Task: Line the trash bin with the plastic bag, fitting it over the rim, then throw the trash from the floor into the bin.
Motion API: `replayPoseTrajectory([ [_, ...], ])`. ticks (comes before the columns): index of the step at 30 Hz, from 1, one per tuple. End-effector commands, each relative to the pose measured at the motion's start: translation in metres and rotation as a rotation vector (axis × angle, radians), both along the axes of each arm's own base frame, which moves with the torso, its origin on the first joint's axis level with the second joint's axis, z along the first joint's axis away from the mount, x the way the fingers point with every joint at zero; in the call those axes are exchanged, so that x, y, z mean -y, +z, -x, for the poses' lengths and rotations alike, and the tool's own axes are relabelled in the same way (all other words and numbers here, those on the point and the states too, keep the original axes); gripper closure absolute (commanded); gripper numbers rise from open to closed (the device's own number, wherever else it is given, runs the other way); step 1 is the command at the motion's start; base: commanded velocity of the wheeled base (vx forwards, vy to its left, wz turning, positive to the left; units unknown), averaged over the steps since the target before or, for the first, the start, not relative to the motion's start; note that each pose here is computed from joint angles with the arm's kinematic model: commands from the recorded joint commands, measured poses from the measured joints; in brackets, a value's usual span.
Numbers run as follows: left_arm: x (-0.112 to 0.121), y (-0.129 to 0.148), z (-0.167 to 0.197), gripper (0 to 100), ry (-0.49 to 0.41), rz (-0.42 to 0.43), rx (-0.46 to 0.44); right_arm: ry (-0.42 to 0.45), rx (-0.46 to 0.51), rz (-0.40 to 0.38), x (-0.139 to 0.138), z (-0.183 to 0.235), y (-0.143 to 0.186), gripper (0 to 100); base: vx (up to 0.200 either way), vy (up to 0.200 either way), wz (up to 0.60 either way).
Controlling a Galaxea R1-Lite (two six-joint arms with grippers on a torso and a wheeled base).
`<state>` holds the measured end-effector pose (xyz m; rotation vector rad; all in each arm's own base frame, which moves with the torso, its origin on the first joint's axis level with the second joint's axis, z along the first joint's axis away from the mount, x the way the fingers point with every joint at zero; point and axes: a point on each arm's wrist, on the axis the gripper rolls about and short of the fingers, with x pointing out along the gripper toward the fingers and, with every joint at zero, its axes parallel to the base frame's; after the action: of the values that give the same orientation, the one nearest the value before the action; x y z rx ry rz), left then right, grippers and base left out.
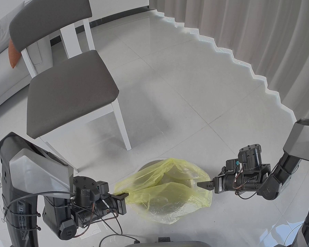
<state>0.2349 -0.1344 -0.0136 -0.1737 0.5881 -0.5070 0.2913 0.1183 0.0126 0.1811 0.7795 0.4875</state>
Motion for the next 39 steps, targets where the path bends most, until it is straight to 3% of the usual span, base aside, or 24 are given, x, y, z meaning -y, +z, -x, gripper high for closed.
replayPoseTrajectory([
  [1, 0.003, 0.002, -0.002, 100, -0.006, 0.013, 0.023, -0.001, -0.049, 0.018, -0.002, -0.01, -0.024, 0, 0.0, 0.0, 0.0],
  [5, 0.003, 0.002, -0.002, 100, -0.003, 0.012, 0.024, 0.014, -0.058, 0.02, -0.008, -0.013, -0.031, 0, 0.0, 0.0, 0.0],
  [6, 0.003, 0.002, -0.002, 100, 0.001, 0.011, 0.026, 0.03, -0.059, 0.026, -0.012, -0.011, -0.033, 100, 0.0, 0.0, 0.0],
  [17, 0.005, -0.001, -0.004, 100, 0.0, 0.013, 0.021, 0.014, -0.061, 0.039, 0.0, -0.007, -0.029, 100, 0.0, 0.0, 0.0],
  [20, 0.016, -0.001, 0.0, 100, -0.005, 0.038, 0.014, 0.002, -0.026, 0.065, 0.015, -0.006, -0.016, 100, 0.0, 0.0, 0.0],
  [26, 0.034, -0.002, -0.007, 100, 0.018, 0.078, 0.037, -0.01, -0.05, 0.097, 0.029, 0.001, 0.007, 100, 0.0, 0.0, 0.0],
  [32, 0.03, -0.012, -0.006, 100, 0.027, 0.048, 0.006, 0.003, -0.052, 0.102, 0.026, -0.002, 0.005, 100, 0.0, 0.0, 0.0],
  [39, 0.011, -0.025, -0.014, 100, 0.085, 0.0, -0.02, 0.056, -0.108, 0.115, 0.005, -0.012, -0.026, 100, 0.0, 0.0, 0.0],
])
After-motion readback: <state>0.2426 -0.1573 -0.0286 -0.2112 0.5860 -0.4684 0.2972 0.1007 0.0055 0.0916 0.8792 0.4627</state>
